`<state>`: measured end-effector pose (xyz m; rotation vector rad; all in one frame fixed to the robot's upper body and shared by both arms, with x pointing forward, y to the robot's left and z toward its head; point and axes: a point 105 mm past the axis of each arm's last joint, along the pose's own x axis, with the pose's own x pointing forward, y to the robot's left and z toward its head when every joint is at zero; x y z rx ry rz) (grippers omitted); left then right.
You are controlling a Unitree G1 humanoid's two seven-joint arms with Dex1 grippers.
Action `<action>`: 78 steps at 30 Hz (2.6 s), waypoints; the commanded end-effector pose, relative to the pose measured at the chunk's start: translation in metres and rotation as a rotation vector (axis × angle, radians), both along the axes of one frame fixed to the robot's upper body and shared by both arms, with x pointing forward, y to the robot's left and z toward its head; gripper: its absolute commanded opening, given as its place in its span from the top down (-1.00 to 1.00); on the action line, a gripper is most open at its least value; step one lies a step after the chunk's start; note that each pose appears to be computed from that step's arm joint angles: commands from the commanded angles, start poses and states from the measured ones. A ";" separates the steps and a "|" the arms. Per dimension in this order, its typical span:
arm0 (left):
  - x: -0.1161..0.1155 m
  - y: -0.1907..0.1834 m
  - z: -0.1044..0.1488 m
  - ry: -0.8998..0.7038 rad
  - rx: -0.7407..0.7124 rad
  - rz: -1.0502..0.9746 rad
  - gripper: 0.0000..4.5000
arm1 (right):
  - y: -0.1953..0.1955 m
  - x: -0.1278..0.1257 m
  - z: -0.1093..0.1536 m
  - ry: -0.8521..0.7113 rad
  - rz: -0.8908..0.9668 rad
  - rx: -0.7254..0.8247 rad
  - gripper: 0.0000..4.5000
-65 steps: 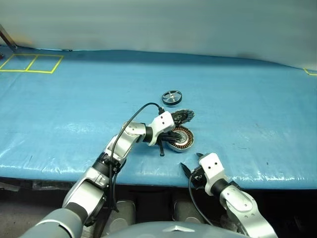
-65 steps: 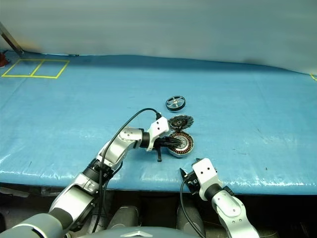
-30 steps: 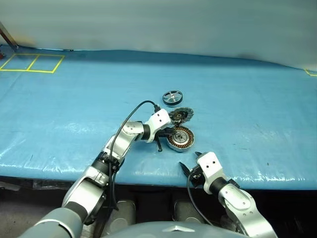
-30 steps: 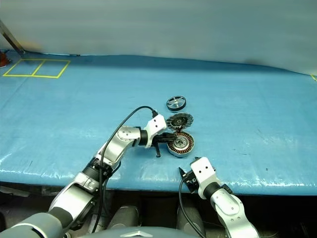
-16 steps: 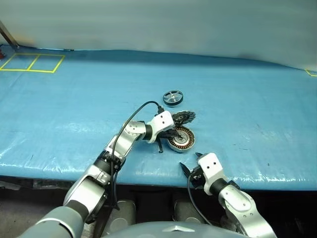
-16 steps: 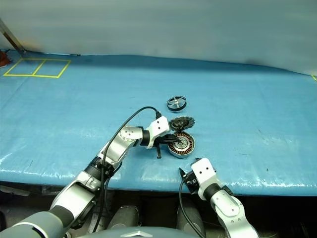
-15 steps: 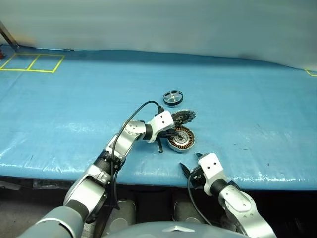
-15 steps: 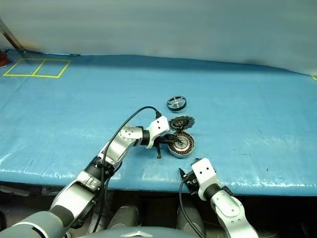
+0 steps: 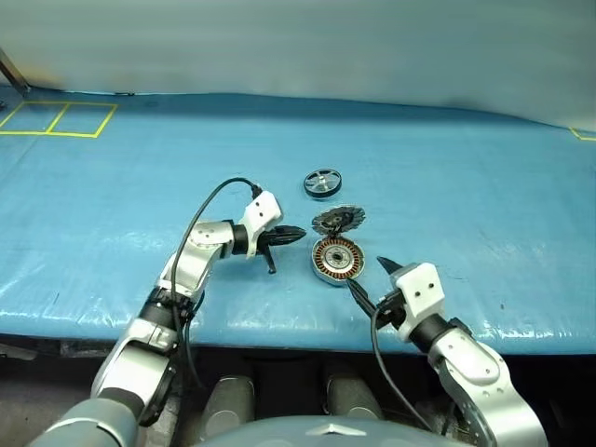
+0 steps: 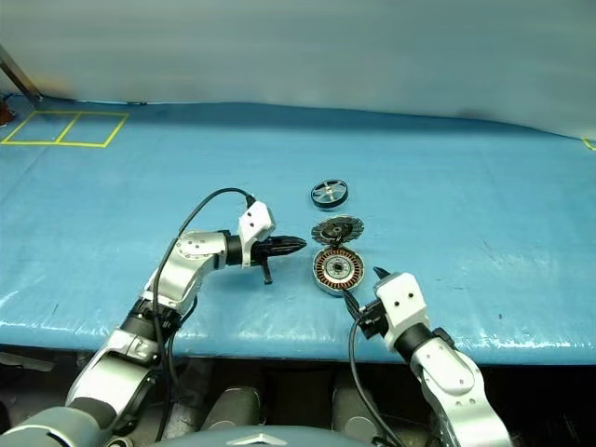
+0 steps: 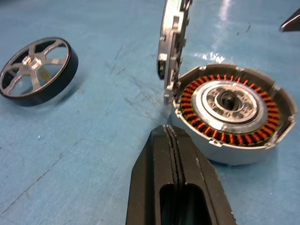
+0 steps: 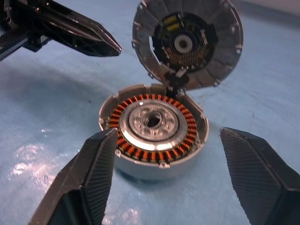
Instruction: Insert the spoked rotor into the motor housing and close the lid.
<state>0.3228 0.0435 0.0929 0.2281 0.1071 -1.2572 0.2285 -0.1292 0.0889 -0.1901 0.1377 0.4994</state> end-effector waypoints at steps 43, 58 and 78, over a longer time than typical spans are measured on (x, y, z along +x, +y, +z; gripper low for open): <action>-0.062 0.031 -0.003 -0.026 -0.045 0.018 1.00 | 0.024 0.057 -0.027 0.048 0.122 0.019 0.99; -0.065 0.023 -0.003 -0.013 -0.061 0.018 1.00 | 0.027 0.054 -0.038 0.079 0.154 -0.102 0.99; -0.011 0.075 0.028 -0.053 -0.204 0.377 1.00 | 0.028 0.041 0.004 -0.018 0.177 0.014 0.99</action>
